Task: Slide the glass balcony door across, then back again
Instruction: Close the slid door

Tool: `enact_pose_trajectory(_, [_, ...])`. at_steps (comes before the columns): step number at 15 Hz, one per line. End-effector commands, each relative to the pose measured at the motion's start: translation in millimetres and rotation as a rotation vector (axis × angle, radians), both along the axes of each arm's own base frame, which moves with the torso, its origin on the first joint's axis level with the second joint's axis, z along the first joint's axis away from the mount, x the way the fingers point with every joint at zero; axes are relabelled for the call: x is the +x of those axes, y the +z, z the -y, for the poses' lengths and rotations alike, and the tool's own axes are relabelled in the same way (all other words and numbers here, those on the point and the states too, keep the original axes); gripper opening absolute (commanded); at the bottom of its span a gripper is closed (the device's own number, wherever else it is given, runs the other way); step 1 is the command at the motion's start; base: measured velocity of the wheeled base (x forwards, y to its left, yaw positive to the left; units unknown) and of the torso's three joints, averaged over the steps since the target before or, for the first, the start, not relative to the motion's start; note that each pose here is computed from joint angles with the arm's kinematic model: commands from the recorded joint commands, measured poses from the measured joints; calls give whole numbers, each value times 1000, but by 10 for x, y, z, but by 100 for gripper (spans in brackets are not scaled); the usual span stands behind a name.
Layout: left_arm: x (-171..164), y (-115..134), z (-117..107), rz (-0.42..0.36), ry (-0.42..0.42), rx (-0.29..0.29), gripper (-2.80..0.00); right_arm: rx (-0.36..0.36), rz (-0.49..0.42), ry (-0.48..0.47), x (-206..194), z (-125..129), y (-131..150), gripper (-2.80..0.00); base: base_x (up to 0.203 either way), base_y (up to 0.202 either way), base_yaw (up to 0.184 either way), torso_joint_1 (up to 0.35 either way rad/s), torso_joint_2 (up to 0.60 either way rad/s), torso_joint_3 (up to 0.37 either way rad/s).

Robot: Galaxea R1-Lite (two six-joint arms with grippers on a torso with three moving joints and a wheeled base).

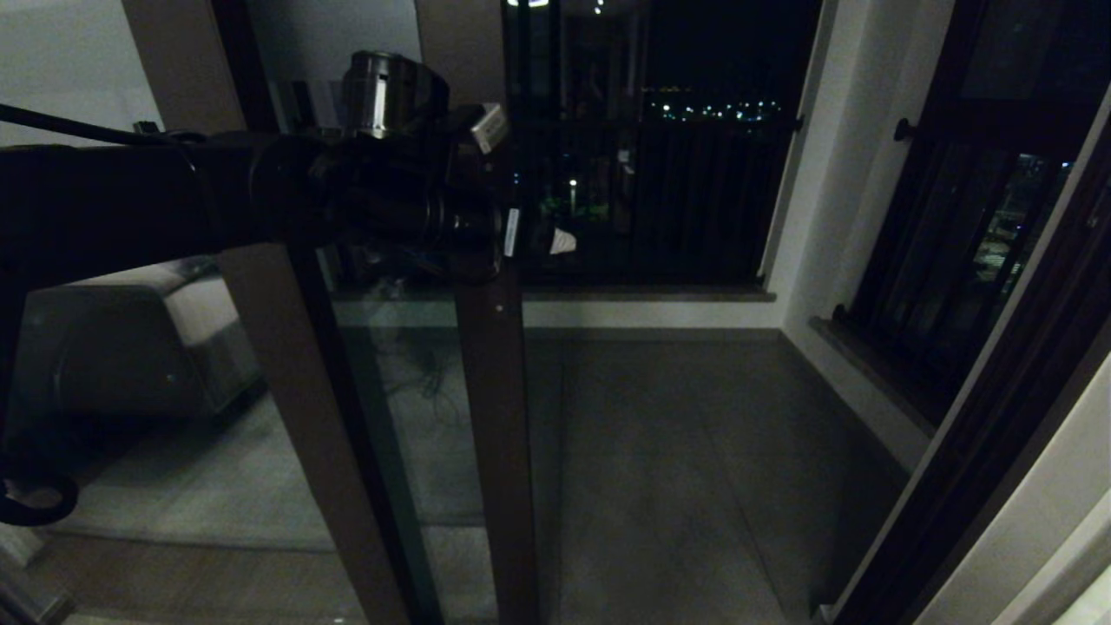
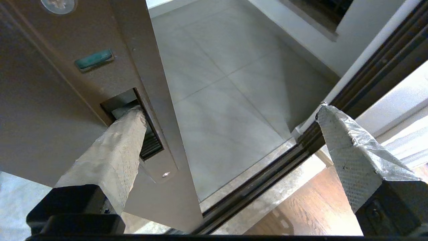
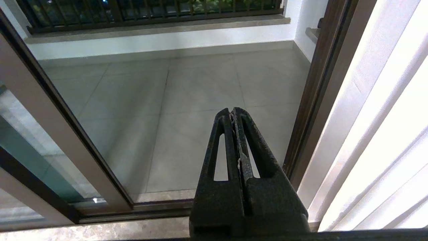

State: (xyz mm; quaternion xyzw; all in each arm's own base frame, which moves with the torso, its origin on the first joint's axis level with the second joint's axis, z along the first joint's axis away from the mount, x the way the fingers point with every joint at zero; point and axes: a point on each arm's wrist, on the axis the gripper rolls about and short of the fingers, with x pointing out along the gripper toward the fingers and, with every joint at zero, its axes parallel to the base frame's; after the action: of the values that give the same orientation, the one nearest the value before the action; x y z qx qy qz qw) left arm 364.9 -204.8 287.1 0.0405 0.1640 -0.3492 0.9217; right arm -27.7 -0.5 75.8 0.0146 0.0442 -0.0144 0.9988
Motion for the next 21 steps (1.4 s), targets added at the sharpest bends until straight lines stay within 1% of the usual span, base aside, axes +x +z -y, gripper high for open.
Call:
enact_pose_trajectory(1, [5, -23, 28, -7, -9, 2, 0, 0, -2, 0, 1, 0, -1, -280, 0, 0, 0, 0, 0, 0])
enact_pose_trajectory(6, [-8, -51, 92, -12, -22, 6, 0, 0, -2, 0, 1, 0, -1, -280, 0, 0, 0, 0, 0, 0])
enact_pose_trajectory(10, [10, -133, 209, -19, -27, 18, 0, 0, -2, 0, 1, 0, -1, -280, 0, 0, 0, 0, 0, 0])
enact_pose_trajectory(13, [48, -122, 301, 51, -13, -11, 0, 0, -2, 0, 1, 0, -1, -280, 0, 0, 0, 0, 0, 0])
enact_pose_trajectory(21, [-23, -148, 449, 49, -49, -12, 0, 0, -2, 0, 1, 0, -1, -280, 0, 0, 0, 0, 0, 0])
